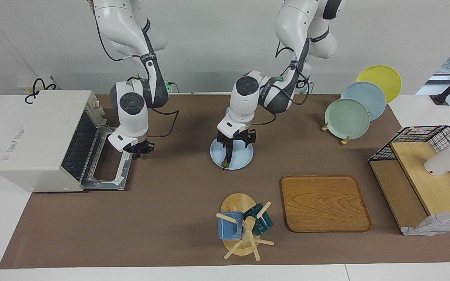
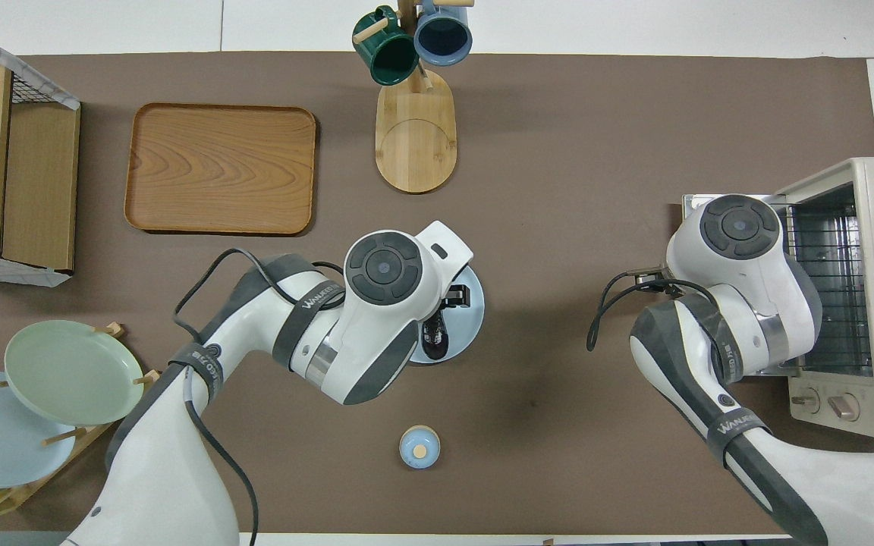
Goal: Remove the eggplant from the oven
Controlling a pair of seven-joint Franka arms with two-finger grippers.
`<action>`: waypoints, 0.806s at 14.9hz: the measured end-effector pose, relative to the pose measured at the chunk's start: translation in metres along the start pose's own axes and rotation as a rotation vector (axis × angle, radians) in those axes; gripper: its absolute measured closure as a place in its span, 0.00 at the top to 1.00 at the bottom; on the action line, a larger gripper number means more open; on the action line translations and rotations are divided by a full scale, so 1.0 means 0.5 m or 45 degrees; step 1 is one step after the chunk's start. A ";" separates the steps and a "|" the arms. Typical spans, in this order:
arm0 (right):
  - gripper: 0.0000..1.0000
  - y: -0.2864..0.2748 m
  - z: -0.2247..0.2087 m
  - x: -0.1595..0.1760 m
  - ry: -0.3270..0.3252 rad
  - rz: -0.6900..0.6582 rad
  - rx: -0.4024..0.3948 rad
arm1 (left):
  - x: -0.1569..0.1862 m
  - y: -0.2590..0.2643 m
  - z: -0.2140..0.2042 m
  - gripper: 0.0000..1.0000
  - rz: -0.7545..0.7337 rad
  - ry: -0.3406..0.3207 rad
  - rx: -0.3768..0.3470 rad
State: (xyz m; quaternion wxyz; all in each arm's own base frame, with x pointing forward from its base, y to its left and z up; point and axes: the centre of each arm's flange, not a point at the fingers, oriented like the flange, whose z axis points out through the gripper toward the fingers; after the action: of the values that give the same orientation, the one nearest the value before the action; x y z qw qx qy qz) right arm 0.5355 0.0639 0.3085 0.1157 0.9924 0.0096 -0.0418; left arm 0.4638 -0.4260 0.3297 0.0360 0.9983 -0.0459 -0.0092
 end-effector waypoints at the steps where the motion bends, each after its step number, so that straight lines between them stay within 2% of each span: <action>1: 0.01 0.007 0.003 0.000 -0.003 0.007 0.000 | -0.001 -0.002 0.012 1.00 -0.001 -0.003 0.003; 6: 0.01 0.028 0.020 -0.005 -0.010 0.010 0.005 | -0.028 0.003 0.047 1.00 0.021 -0.003 0.006; 10: 0.01 0.034 0.031 -0.009 0.023 0.008 0.022 | -0.028 0.003 0.048 0.93 0.021 0.000 0.004; 11: 0.01 0.033 0.031 -0.009 0.024 -0.010 0.021 | -0.029 0.003 0.048 0.86 0.021 0.000 0.004; 12: 0.01 0.032 0.031 -0.009 0.025 -0.032 0.014 | -0.029 0.004 0.048 0.74 0.022 0.000 0.004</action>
State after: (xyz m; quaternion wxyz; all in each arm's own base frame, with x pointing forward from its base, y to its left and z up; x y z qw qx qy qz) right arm 0.5301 0.0447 0.2976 0.1097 0.9931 0.0231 -0.0334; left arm 0.4485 -0.4284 0.3062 0.0346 0.9979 -0.0546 -0.0090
